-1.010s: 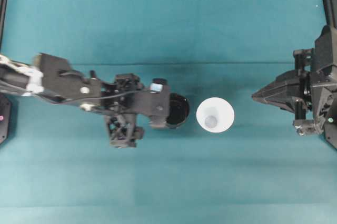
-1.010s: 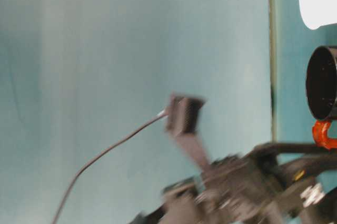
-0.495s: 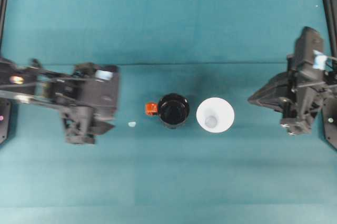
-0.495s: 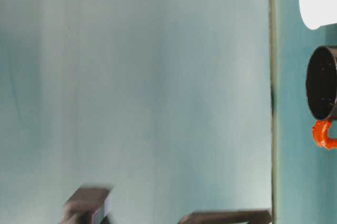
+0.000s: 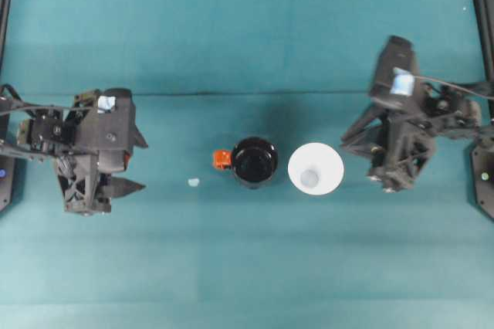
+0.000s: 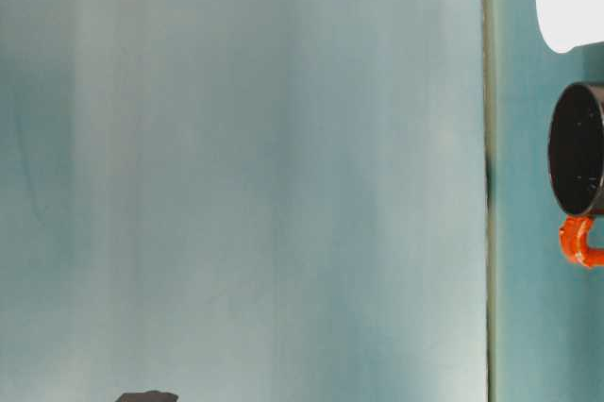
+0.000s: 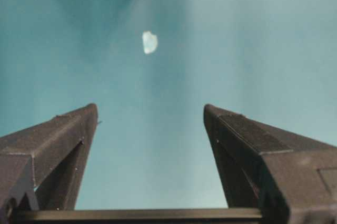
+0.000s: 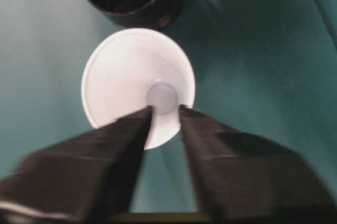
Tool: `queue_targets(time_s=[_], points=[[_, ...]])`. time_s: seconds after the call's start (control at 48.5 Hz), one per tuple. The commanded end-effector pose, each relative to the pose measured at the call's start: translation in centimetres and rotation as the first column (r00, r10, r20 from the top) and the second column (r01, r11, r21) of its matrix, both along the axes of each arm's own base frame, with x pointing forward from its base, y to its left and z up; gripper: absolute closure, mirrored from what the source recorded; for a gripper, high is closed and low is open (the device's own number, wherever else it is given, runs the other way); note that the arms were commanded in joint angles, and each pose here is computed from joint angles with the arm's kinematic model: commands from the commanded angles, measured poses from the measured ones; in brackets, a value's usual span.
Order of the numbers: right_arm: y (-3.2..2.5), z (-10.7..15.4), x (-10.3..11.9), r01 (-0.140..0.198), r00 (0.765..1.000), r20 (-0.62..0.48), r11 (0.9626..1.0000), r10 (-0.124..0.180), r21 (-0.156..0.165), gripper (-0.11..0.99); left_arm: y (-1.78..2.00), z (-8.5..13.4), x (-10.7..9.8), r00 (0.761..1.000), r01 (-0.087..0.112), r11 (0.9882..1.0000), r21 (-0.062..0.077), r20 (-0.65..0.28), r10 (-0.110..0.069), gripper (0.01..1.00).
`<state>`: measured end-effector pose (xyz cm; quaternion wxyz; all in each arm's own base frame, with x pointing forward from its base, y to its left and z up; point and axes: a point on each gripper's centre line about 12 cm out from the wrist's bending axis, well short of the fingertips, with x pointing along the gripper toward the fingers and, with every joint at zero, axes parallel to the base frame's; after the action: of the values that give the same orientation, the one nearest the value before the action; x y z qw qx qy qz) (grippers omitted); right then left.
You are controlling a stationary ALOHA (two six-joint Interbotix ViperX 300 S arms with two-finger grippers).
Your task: Put the paper cup into the moved red handle cup holder.
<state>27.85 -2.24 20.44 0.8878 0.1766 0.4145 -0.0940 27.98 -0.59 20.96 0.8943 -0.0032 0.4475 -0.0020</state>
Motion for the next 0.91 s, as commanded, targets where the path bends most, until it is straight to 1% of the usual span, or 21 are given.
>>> queue_targets(time_s=[0.0, 0.082, 0.124, 0.144, 0.186, 0.227, 0.268, 0.309, 0.35, 0.392, 0.557, 0.639, 0.783, 0.886], points=[[-0.27, 0.5, 1.2, 0.013, 0.999, -0.036, 0.9998, -0.012, 0.015, 0.70, -0.08, 0.7, 0.2, 1.000, 0.003, 1.0000, 0.000, 0.028, -0.003, 0.153], [-0.49, 0.0, 1.9, 0.017, 0.993, -0.119, 0.9994, -0.013, 0.029, 0.50, -0.08, 0.6, 0.2, 1.000, 0.003, 1.0000, 0.000, 0.026, -0.003, 0.153], [-0.62, -0.2, 2.2, 0.022, 0.988, -0.155, 0.9991, -0.016, 0.035, 0.38, -0.09, 0.6, 0.2, 1.000, 0.003, 1.0000, 0.000, 0.025, -0.003, 0.153], [-0.67, -0.3, 2.3, 0.021, 0.985, -0.169, 0.9991, -0.015, 0.037, 0.30, -0.09, 0.6, 0.2, 1.000, 0.003, 1.0000, 0.000, 0.025, -0.003, 0.153], [-0.69, -0.4, 2.6, 0.018, 0.981, -0.195, 0.9991, -0.010, 0.038, 0.18, -0.09, 0.6, 0.3, 1.000, 0.001, 1.0000, -0.001, 0.023, -0.001, 0.153], [-0.87, -0.6, 2.9, 0.022, 0.977, -0.211, 0.9990, -0.013, 0.039, 0.07, -0.08, 0.5, 0.2, 1.000, 0.001, 1.0000, -0.001, 0.021, -0.001, 0.153], [-0.99, -0.9, 3.2, 0.023, 0.975, -0.222, 0.9991, -0.014, 0.037, -0.02, -0.08, 0.5, 0.2, 1.000, 0.001, 1.0000, -0.001, 0.021, -0.001, 0.153], [-1.04, -1.3, 3.5, 0.024, 0.972, -0.233, 0.9990, -0.015, 0.037, -0.08, -0.09, 0.6, 0.3, 1.000, 0.001, 1.0000, -0.001, 0.023, -0.001, 0.153], [-1.08, -1.8, 3.8, 0.025, 0.969, -0.245, 0.9990, -0.015, 0.038, -0.10, -0.09, 0.5, 0.2, 1.000, 0.001, 1.0000, -0.001, 0.020, -0.001, 0.153], [-1.10, -2.5, 3.9, 0.028, 0.966, -0.258, 0.9988, -0.017, 0.040, -0.08, -0.09, 0.5, 0.3, 1.000, 0.000, 1.0000, -0.002, 0.021, 0.000, 0.153], [-1.15, -5.4, 4.3, 0.032, 0.940, -0.340, 0.9984, -0.014, 0.048, -0.08, -0.09, 0.2, 0.4, 1.000, 0.000, 1.0000, -0.002, 0.015, 0.000, 0.154], [-1.19, -6.4, 4.5, 0.034, 0.934, -0.358, 0.9982, -0.014, 0.049, -0.08, -0.10, 0.1, 0.6, 1.000, 0.000, 1.0000, -0.002, 0.017, 0.000, 0.154], [-1.28, -7.1, 5.0, 0.036, 0.934, -0.356, 0.9983, -0.017, 0.047, -0.07, -0.11, -0.1, 0.9, 1.000, 0.001, 1.0000, -0.002, 0.023, -0.001, 0.154], [-1.35, -7.0, 5.4, 0.037, 0.940, -0.342, 0.9983, -0.020, 0.045, -0.04, -0.12, -0.3, 1.1, 1.000, 0.000, 1.0000, -0.003, 0.023, 0.000, 0.154]])
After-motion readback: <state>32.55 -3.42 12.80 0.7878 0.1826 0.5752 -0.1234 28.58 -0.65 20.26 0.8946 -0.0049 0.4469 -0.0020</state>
